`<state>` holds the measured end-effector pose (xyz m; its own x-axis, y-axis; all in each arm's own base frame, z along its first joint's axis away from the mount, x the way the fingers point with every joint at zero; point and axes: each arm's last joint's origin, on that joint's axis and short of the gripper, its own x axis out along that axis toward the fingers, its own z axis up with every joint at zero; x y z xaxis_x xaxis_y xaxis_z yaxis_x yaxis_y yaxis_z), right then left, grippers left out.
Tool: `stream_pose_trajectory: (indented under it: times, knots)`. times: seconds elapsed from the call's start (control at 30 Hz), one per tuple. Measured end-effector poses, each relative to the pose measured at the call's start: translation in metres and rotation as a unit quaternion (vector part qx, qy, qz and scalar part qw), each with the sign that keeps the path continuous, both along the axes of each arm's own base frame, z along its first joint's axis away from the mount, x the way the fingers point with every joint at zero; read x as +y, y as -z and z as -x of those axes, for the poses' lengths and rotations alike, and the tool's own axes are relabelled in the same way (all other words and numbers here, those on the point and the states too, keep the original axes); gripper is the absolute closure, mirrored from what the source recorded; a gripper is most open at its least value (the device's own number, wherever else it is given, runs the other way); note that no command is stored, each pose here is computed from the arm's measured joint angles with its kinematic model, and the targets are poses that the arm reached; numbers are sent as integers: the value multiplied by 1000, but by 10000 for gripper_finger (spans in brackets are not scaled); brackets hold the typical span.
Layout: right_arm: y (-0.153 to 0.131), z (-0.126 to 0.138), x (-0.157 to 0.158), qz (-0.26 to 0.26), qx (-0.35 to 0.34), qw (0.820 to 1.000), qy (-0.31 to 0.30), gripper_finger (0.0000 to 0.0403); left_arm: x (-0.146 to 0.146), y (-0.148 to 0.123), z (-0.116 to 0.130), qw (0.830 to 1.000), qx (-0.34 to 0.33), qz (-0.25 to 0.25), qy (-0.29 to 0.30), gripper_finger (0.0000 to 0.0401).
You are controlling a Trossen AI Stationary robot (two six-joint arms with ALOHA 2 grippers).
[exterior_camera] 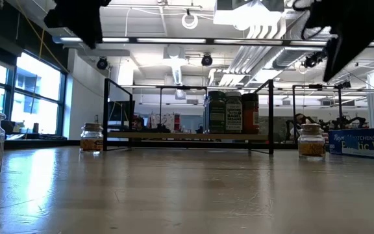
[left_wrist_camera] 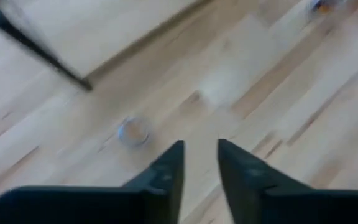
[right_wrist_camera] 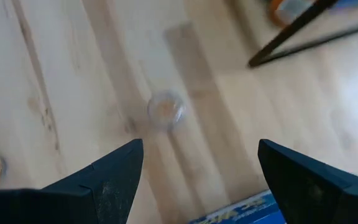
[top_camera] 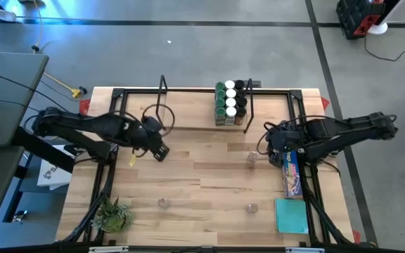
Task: Shelf spices
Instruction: Put the brown seasoning bottle on the shelf
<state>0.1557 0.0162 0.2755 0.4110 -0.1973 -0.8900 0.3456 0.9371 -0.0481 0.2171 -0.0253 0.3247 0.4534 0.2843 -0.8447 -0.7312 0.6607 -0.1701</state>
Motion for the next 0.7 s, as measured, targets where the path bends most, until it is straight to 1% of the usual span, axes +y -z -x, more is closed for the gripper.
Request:
stream_pose_trajectory:
  times: [0.1,0.17,0.27,0.33,0.4,0.53,0.63,0.7]
  knots:
    - [15,10,0,-35,3,999,3,91,-3,13,-2,998,60,-6,-13,248]
    - [19,16,0,-57,-2,998,8,91,-6,26,-6,996,87,-16,-15,204]
    - [18,24,0,-76,-16,997,12,91,-10,52,-12,993,112,-22,1,145]
    - [15,28,-1,-85,-31,996,18,91,-12,70,-13,992,122,-23,17,117]
    - [11,32,-2,-93,-45,994,30,91,-15,87,-9,989,140,-37,30,100]
    - [-3,38,-3,-109,-87,987,83,91,-17,111,2,983,153,-101,19,92]
    - [-15,39,-5,-111,-121,979,122,91,-17,127,6,983,130,-133,-1,91]
    - [-23,39,-6,-103,-142,974,144,91,-16,140,5,987,103,-124,-8,91]
